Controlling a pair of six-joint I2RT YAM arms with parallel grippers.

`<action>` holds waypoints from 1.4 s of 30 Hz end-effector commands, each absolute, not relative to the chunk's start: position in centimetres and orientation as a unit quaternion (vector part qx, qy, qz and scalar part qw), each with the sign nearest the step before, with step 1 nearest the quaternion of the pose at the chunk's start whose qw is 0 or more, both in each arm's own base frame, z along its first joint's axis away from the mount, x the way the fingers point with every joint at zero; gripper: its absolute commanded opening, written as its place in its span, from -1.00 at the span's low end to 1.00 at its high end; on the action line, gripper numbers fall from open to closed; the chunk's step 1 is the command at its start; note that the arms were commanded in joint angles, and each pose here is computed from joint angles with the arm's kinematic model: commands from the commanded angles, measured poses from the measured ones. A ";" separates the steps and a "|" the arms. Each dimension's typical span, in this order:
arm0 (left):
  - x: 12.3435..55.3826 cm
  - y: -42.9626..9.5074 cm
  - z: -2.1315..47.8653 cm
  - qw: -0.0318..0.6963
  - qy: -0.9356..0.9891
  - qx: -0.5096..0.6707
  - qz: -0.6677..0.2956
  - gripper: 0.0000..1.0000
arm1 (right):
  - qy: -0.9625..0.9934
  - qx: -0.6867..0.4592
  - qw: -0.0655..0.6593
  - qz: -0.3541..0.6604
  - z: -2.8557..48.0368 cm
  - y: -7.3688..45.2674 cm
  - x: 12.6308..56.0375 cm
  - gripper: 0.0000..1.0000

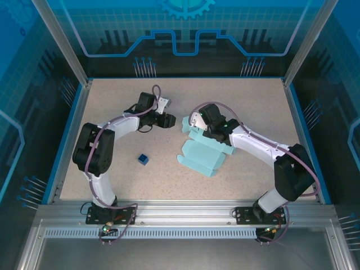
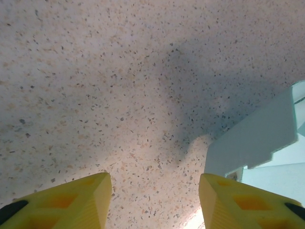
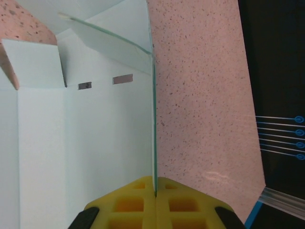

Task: Fold the paper box

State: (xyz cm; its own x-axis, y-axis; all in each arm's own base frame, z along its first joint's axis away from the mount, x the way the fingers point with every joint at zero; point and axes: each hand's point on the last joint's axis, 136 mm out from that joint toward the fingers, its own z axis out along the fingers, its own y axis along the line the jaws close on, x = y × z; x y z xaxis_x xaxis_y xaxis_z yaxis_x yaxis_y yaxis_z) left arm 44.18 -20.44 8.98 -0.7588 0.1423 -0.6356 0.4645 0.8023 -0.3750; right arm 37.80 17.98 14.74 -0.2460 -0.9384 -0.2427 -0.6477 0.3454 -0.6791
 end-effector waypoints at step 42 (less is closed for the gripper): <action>40.9 -27.0 8.3 0.247 0.827 0.286 -0.415 0.03 | 0.705 -0.538 0.371 -0.276 14.8 17.8 38.1 -1.00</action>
State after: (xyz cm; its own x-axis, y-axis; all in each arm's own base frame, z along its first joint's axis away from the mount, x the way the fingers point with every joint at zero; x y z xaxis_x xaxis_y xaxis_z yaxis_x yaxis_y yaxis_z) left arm 41.37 -25.98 5.30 -0.7867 0.2536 -0.5629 0.5922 0.5674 -0.5722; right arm 38.08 17.88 13.99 -0.1538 -0.9659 -0.2085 -0.5761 0.2591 -0.7753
